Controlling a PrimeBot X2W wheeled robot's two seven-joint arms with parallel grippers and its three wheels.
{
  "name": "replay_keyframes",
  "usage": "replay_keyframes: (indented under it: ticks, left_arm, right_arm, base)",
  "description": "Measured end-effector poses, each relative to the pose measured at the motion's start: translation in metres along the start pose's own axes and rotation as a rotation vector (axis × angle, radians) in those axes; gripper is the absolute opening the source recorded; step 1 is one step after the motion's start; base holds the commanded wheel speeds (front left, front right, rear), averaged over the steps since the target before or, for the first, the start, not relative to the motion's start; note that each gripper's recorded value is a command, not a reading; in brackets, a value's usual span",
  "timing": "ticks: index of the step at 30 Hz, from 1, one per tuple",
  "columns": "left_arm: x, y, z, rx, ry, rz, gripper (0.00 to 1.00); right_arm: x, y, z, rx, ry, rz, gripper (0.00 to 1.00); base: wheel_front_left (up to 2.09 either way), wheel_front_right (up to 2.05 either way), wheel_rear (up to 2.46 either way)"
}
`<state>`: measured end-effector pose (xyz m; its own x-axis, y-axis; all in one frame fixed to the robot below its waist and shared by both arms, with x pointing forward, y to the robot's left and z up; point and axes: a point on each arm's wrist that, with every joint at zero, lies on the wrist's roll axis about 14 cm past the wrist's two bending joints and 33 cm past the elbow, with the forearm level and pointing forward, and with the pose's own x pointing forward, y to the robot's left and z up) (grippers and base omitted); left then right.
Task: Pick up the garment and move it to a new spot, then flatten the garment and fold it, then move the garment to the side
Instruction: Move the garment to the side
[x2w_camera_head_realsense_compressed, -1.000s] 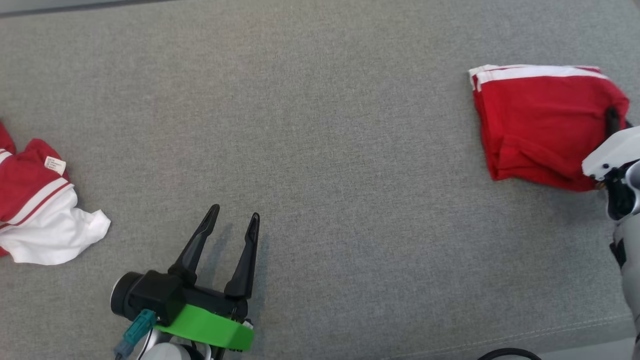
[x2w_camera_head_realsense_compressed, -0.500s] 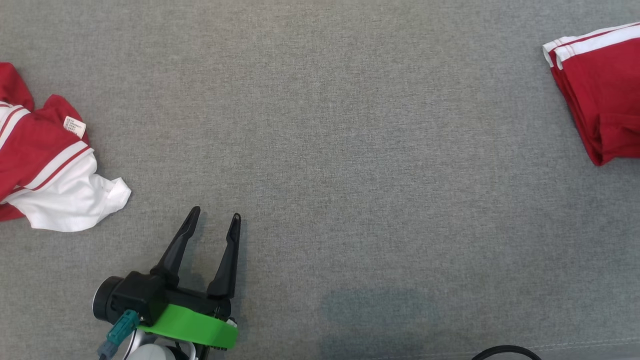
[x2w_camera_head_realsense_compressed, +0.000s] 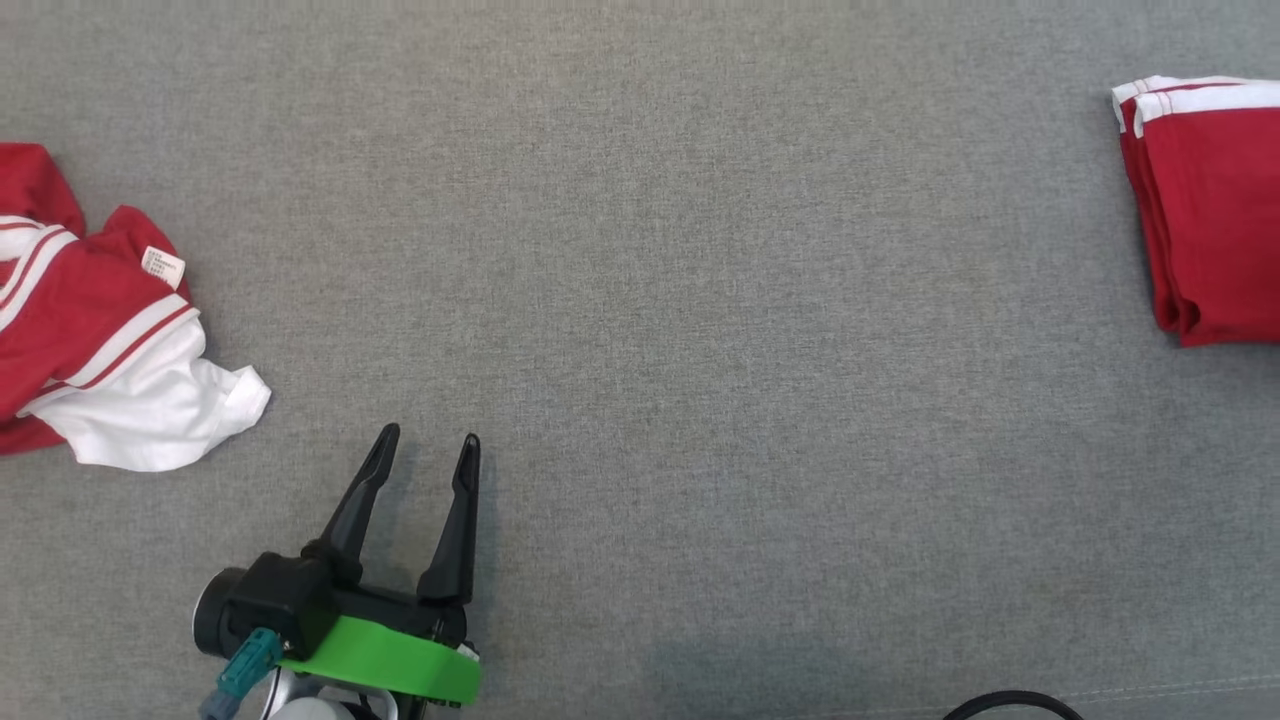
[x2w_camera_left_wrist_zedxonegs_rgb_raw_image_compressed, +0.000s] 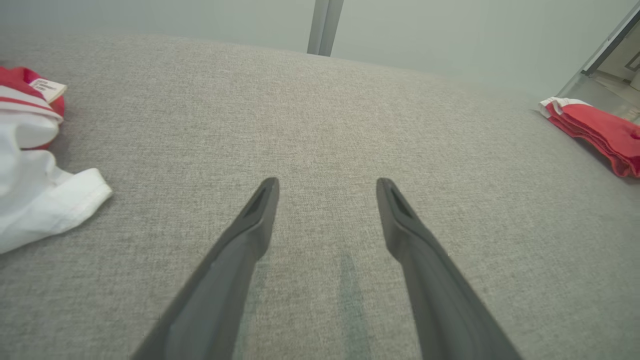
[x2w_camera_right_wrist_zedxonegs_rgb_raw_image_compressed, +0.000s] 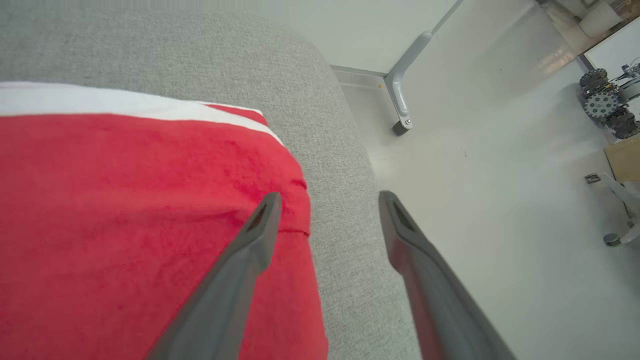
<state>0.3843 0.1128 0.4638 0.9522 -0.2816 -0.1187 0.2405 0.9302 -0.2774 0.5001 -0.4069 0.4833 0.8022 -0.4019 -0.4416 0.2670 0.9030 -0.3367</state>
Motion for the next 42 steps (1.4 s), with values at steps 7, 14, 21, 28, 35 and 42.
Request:
replay_keyframes:
  ticks: [7, 14, 21, 28, 35, 42]
  left_arm:
    - [-0.016, -0.008, 0.009, -0.021, -0.028, 0.013, 1.00]
    - [-0.047, -0.005, 0.023, -0.017, -0.075, 0.066, 1.00]
    - [-0.085, 0.018, 0.043, 0.004, -0.155, 0.173, 1.00]
    - [-0.114, 0.036, 0.055, 0.025, -0.209, 0.251, 1.00]
    - [-0.126, 0.042, 0.060, 0.027, -0.238, 0.276, 1.00]
    - [-0.120, 0.038, 0.061, 0.028, -0.240, 0.259, 1.00]
  right_arm:
    - [-0.031, 0.002, 0.052, -0.008, -0.269, 0.009, 1.00]
    - [-0.093, 0.013, 0.089, 0.083, -0.589, 0.066, 1.00]
    - [-0.166, 0.043, 0.062, 0.136, -0.704, 0.177, 1.00]
    - [-0.219, 0.080, 0.028, 0.267, -0.695, 0.255, 1.00]
    - [-0.234, 0.110, -0.010, 0.267, -0.596, 0.339, 1.00]
    - [-0.241, 0.130, -0.025, 0.234, -0.556, 0.392, 1.00]
  base:
    - [0.00, 0.00, 0.00]
    - [0.00, 0.00, 0.00]
    - [0.00, 0.00, 0.00]
    - [0.00, 0.00, 0.00]
    - [0.00, 0.00, 0.00]
    - [0.00, 0.00, 0.00]
